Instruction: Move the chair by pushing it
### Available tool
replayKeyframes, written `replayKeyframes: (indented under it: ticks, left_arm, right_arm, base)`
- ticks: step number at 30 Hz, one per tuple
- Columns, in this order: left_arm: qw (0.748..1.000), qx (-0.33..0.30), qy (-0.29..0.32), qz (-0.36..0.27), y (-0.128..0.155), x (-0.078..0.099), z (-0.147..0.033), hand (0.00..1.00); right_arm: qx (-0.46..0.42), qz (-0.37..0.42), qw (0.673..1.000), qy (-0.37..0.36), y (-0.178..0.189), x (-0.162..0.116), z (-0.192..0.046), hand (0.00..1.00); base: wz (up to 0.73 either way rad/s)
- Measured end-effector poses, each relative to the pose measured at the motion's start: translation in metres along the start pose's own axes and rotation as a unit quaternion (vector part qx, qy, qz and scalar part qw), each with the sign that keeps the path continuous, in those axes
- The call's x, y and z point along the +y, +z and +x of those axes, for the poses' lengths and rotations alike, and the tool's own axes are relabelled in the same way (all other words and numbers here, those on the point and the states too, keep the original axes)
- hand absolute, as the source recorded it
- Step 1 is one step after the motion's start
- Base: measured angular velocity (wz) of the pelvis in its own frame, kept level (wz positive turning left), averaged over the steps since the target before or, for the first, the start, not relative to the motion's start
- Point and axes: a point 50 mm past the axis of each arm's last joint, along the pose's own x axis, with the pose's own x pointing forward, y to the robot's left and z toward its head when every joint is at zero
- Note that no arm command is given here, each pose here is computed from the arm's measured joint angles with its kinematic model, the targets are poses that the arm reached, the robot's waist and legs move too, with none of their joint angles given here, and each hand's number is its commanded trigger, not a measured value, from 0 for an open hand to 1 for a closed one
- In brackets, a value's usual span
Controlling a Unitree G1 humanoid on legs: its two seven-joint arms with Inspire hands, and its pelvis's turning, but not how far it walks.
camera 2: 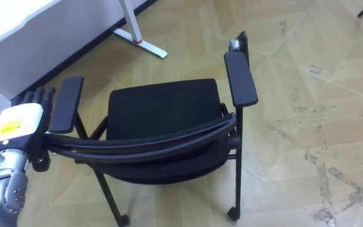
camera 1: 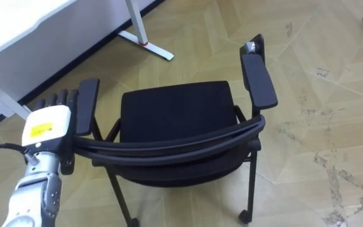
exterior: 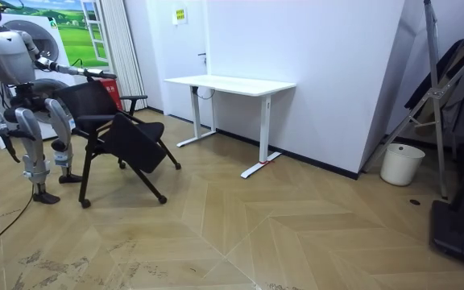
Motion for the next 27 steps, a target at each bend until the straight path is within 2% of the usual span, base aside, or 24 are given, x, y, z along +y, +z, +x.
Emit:
replayKeyframes:
  ticks: [9,27]
  left_arm:
    - [1.0,-0.026,-0.005,0.007,0.016,0.009,-0.003,0.0]
    - [0.993,-0.092,-0.068,-0.009,0.049,0.024,-0.014,0.0]
  right_arm:
    - [0.018,0.003,1.0,-0.012,-0.01,-0.004,0.0,0.0]
    - [0.016,-0.011,1.0,-0.012,-0.009,-0.003,0.0,0.0]
  base:
    - [0.02]
    - [0.0]
